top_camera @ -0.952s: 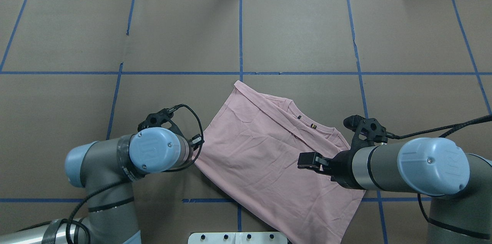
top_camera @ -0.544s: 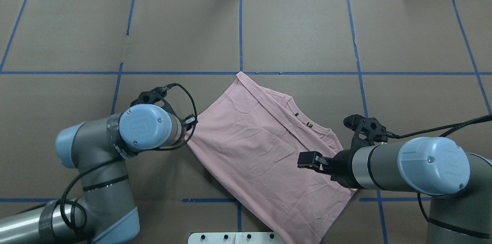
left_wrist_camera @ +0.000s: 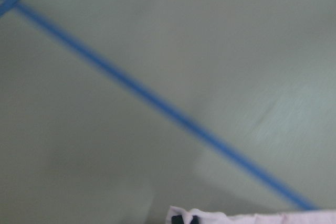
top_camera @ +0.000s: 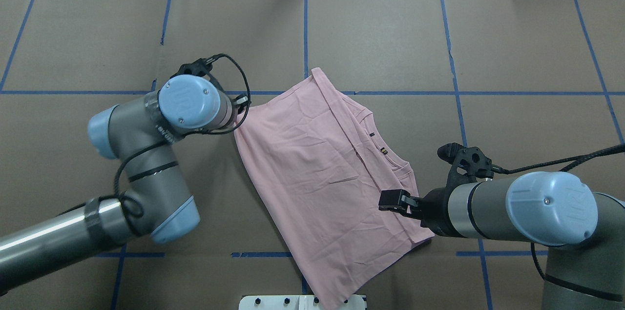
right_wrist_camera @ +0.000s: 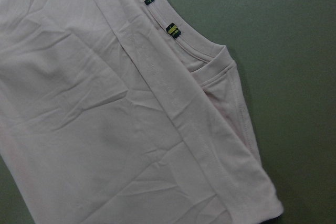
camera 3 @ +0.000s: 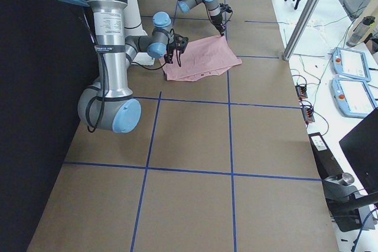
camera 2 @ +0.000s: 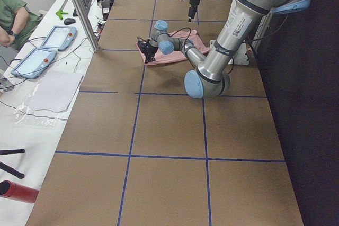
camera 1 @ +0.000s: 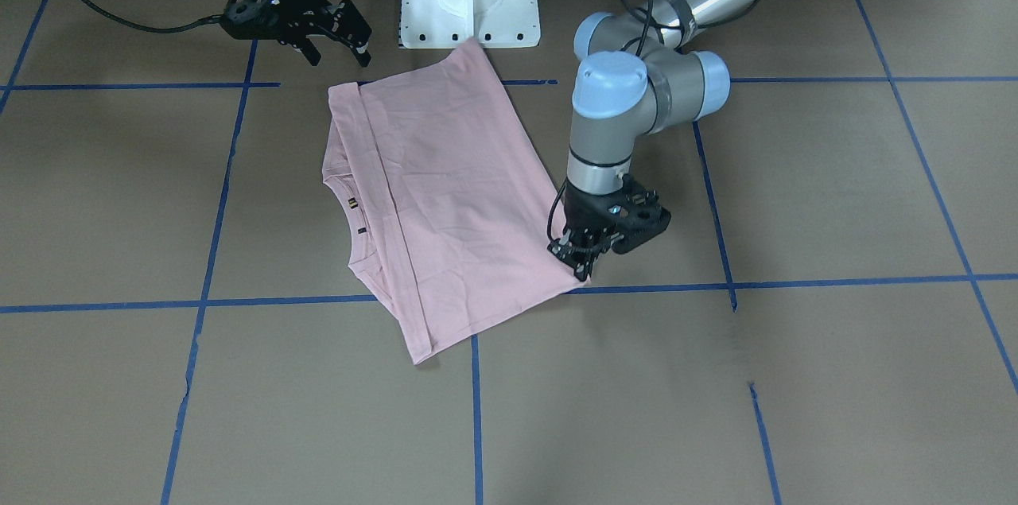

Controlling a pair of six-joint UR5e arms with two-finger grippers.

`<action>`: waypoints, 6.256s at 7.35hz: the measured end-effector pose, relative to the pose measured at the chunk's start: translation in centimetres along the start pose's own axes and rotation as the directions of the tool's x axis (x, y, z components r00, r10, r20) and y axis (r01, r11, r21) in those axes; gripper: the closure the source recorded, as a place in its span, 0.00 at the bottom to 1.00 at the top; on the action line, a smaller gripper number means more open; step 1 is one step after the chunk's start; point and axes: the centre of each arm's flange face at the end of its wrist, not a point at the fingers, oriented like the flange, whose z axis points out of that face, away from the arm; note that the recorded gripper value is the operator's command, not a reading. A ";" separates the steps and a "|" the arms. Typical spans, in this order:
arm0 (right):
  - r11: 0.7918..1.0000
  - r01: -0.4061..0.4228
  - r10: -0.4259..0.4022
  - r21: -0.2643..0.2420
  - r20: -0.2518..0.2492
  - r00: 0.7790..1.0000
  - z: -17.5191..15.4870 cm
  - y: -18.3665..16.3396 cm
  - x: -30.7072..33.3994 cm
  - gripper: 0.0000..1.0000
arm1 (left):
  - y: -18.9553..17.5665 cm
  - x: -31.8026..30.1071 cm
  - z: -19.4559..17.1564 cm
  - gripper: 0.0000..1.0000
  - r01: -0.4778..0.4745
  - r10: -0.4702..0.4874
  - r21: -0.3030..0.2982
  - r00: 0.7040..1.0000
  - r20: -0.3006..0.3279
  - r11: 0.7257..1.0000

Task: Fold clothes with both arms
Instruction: 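Grasp the shirt's side edge with the left gripper and fold it across the shirt, then move the left gripper down to the shirt's near corner while the right gripper waits, then grasp the near edge of the shirt with both grippers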

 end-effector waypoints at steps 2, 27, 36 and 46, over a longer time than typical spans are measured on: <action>1.000 -0.006 0.007 0.017 -0.003 1.000 0.3 -0.4 0.0 0.00 | -2.1 3.4 1.1 1.00 -0.026 0.027 0.022 0.999 -0.040 0.999; 0.986 0.135 -0.125 0.101 -0.104 0.987 2.4 -2.5 0.7 0.00 | 24.7 -12.9 -9.8 0.52 0.270 -0.225 -0.239 0.954 0.199 0.933; 0.990 0.107 -0.096 0.095 -0.113 0.989 3.6 -2.3 0.7 0.00 | 24.4 -11.9 -14.2 1.00 0.121 -0.087 -0.301 0.989 0.124 0.946; 0.971 -0.204 0.225 0.124 -0.194 0.955 15.0 0.1 -5.8 0.52 | 24.4 -11.5 -14.8 1.00 0.089 -0.059 -0.313 0.993 0.104 0.946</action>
